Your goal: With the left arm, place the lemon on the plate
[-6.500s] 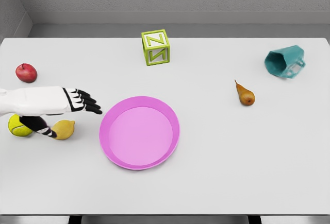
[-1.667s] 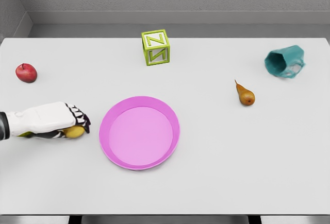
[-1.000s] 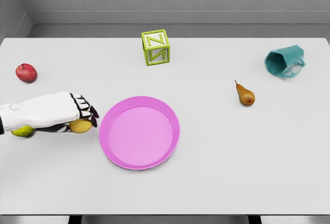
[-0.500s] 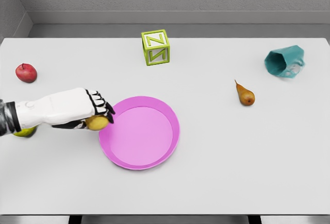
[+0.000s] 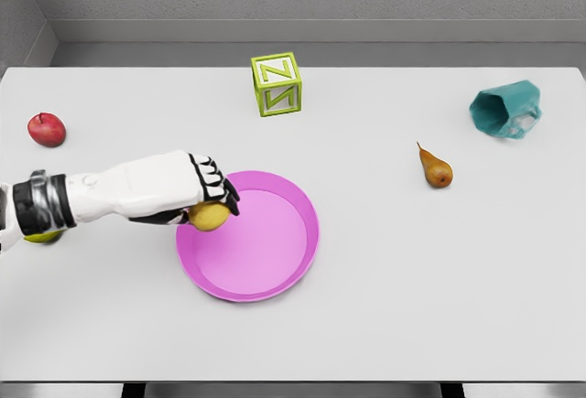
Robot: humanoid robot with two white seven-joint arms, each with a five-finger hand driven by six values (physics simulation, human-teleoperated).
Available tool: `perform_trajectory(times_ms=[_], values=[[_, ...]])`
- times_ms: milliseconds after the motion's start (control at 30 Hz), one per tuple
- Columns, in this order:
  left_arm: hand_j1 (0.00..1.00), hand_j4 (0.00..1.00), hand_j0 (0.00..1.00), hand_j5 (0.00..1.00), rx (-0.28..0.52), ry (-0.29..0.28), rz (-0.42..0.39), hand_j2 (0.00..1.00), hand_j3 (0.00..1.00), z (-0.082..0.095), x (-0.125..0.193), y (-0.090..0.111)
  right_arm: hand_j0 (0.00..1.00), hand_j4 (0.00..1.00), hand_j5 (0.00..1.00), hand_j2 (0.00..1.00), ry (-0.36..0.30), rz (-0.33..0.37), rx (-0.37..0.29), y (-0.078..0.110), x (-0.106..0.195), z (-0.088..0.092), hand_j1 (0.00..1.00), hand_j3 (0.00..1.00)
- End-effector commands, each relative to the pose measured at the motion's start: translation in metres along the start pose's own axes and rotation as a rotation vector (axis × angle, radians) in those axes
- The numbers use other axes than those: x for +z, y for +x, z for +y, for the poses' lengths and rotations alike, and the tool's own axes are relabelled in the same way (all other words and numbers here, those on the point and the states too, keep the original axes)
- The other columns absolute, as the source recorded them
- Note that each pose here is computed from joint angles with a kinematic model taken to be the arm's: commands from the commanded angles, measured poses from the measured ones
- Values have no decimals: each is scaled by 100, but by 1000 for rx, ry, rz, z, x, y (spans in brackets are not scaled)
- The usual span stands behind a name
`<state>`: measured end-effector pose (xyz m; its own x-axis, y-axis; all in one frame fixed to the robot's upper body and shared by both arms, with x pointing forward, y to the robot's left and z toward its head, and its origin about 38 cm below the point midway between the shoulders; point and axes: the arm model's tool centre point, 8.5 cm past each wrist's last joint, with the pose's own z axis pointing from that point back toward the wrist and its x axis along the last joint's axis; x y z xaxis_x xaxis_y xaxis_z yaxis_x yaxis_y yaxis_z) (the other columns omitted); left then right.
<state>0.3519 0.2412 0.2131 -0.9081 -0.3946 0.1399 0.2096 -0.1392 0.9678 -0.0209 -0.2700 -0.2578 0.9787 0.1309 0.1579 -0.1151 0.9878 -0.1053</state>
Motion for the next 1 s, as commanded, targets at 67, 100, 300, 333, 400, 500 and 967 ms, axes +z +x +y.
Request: perform_trajectory(times_ms=[67, 100, 300, 333, 400, 500, 967], values=[[60, 60, 60, 60, 15, 10, -16, 60, 60, -2, -6, 3, 100, 100, 100, 100, 0, 0, -1, 0, 0, 0, 100, 100], [60, 60, 60, 60, 16, 17, -22, 60, 60, -1, -9, 4, 100, 100, 100, 100, 0, 0, -1, 0, 0, 0, 100, 100], [60, 60, 60, 60, 10, 22, -56, 60, 60, 2, -22, 9, 100, 100, 100, 100, 0, 0, -1, 0, 0, 0, 100, 100], [60, 60, 60, 60, 11, 25, -60, 60, 60, 1, -23, 10, 100, 100, 100, 100, 0, 0, -1, 0, 0, 0, 100, 100], [60, 60, 60, 60, 7, 29, -63, 60, 60, 2, -26, 11, 100, 100, 100, 100, 0, 0, -1, 0, 0, 0, 100, 100], [62, 62, 62, 62, 5, 33, -65, 62, 62, 3, -27, 11, 100, 100, 100, 100, 0, 1, -1, -1, 0, 0, 100, 100], [100, 100, 100, 100, -49, -97, 71, 100, 100, 21, 43, -16, 100, 100, 100, 100, 0, 0, -1, 0, 0, 0, 100, 100]])
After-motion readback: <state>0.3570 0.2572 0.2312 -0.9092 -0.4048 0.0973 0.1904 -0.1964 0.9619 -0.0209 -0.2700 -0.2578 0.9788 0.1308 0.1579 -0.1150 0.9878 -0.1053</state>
